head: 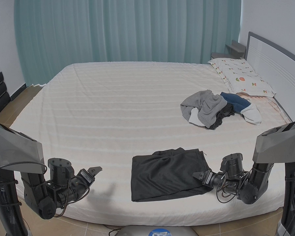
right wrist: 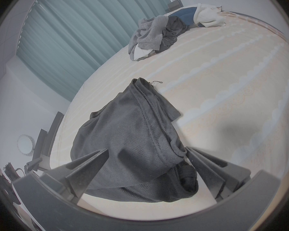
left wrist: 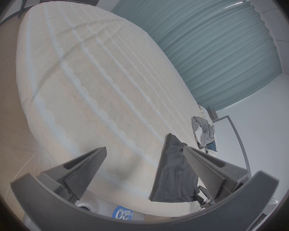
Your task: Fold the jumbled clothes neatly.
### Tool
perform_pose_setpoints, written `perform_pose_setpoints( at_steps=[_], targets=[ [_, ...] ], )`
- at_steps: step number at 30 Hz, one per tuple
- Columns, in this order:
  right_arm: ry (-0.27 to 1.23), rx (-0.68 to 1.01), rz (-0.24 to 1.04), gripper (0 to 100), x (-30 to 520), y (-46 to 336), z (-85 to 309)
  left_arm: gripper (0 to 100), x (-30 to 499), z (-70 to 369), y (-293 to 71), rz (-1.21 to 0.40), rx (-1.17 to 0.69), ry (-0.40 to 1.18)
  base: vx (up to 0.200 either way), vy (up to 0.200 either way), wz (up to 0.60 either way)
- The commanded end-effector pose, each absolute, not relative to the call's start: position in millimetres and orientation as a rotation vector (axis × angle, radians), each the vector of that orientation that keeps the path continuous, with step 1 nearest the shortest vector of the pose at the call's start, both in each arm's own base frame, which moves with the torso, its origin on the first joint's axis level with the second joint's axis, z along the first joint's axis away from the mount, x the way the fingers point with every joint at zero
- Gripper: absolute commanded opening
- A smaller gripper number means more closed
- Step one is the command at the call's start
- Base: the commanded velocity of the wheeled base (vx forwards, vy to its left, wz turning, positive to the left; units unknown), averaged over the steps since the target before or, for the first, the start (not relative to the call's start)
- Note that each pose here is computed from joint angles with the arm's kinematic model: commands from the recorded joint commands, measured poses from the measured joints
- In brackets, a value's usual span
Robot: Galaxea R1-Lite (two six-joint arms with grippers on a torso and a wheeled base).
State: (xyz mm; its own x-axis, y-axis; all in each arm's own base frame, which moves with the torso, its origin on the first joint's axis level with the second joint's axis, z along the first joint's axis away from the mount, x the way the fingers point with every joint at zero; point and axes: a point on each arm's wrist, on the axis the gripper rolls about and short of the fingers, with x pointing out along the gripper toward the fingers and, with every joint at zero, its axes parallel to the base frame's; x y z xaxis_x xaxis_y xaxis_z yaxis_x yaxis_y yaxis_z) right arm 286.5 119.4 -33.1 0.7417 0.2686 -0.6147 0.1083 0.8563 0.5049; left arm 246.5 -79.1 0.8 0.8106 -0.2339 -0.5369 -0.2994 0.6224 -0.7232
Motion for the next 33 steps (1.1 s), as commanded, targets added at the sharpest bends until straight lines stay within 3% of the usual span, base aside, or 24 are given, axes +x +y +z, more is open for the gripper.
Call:
perform_pose_setpoints(
  at_steps=[1, 33],
  targets=[
    [0.741, 0.547, 0.093, 100, 286.1, 119.6, -33.4, 100, 246.8, 0.0, -79.2, 0.043, -0.915, 0.649, 0.0, 0.0, 0.0],
    [0.747, 0.544, 0.096, 100, 285.4, 121.8, -35.5, 100, 249.0, -4.0, -79.9, 0.047, -0.916, 0.658, 0.0, 0.0, 0.0]
  ],
)
